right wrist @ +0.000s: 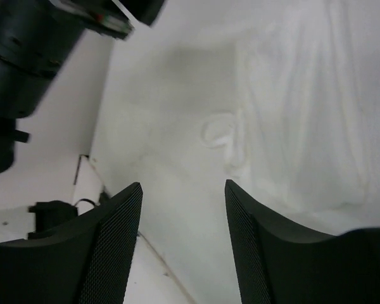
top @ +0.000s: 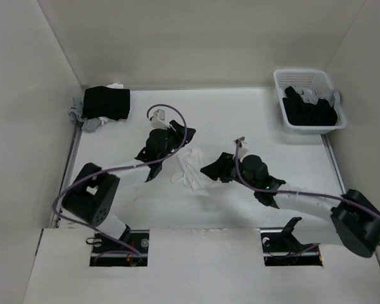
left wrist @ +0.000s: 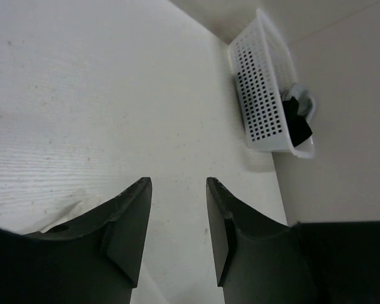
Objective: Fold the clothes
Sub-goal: Fold the tank top
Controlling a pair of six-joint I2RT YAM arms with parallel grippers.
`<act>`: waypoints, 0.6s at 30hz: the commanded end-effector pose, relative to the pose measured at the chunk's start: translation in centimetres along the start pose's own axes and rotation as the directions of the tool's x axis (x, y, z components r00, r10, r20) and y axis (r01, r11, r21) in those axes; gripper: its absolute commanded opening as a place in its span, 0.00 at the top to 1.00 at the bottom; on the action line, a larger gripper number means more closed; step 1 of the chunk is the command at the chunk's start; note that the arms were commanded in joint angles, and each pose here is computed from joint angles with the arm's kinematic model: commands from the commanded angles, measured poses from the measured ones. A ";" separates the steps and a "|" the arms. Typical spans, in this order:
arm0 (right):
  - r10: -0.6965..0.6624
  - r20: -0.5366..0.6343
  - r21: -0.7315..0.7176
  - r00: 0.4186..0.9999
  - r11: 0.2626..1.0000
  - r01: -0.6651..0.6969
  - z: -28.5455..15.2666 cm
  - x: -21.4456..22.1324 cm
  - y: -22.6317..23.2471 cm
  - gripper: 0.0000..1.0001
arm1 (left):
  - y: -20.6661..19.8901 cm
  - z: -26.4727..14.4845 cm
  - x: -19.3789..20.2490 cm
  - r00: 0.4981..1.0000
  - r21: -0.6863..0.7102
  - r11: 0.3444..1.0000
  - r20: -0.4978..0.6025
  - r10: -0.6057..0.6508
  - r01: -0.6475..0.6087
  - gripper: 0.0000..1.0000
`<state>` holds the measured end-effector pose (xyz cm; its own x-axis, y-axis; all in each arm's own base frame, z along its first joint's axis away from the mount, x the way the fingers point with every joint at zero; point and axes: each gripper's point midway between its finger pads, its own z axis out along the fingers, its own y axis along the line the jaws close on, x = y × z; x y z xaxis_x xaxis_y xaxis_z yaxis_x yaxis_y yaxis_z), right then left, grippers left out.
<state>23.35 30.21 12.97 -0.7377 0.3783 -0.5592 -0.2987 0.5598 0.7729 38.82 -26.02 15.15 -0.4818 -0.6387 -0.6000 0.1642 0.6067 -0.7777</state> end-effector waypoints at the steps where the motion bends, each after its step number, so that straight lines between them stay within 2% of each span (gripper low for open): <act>1: -0.121 0.160 -0.021 0.980 0.992 0.126 -1.9 -5.2 2.5 0.37 | 0.3 -2.8 -2.0 0.997 -0.032 0.997 0.048 0.066 -0.064 0.61; 6: -0.146 0.380 0.090 0.914 0.989 0.120 -4.7 -11.7 0.8 0.28 | 4.4 -7.2 -2.3 0.992 -0.182 0.977 0.045 0.119 -0.109 0.55; 9: -0.167 0.463 0.187 0.871 0.978 0.089 -6.0 -14.2 -2.2 0.22 | 6.9 -9.6 -2.3 0.993 -0.247 0.963 0.027 0.116 -0.106 0.53; 11: -0.169 0.508 0.254 0.844 0.966 0.041 -6.8 -14.9 -5.1 0.17 | 8.5 -11.1 -2.2 0.994 -0.284 0.954 0.014 0.106 -0.097 0.51; 14: -0.150 0.545 0.319 0.825 0.947 -0.038 -7.8 -14.7 -9.1 0.15 | 11.0 -13.1 -2.7 0.996 -0.343 0.937 0.029 0.084 -0.069 0.49; 18: -0.120 0.563 0.323 0.818 0.943 -0.083 -8.1 -14.7 -10.2 0.13 | 13.1 -14.9 -3.3 0.997 -0.379 0.925 0.062 0.049 -0.022 0.48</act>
<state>31.44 13.40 13.58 -0.3058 0.6145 -0.7272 -0.0117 0.7613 0.6483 30.69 -9.80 10.52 -0.4011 -0.6398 -0.6556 -0.1516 0.7522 -0.6413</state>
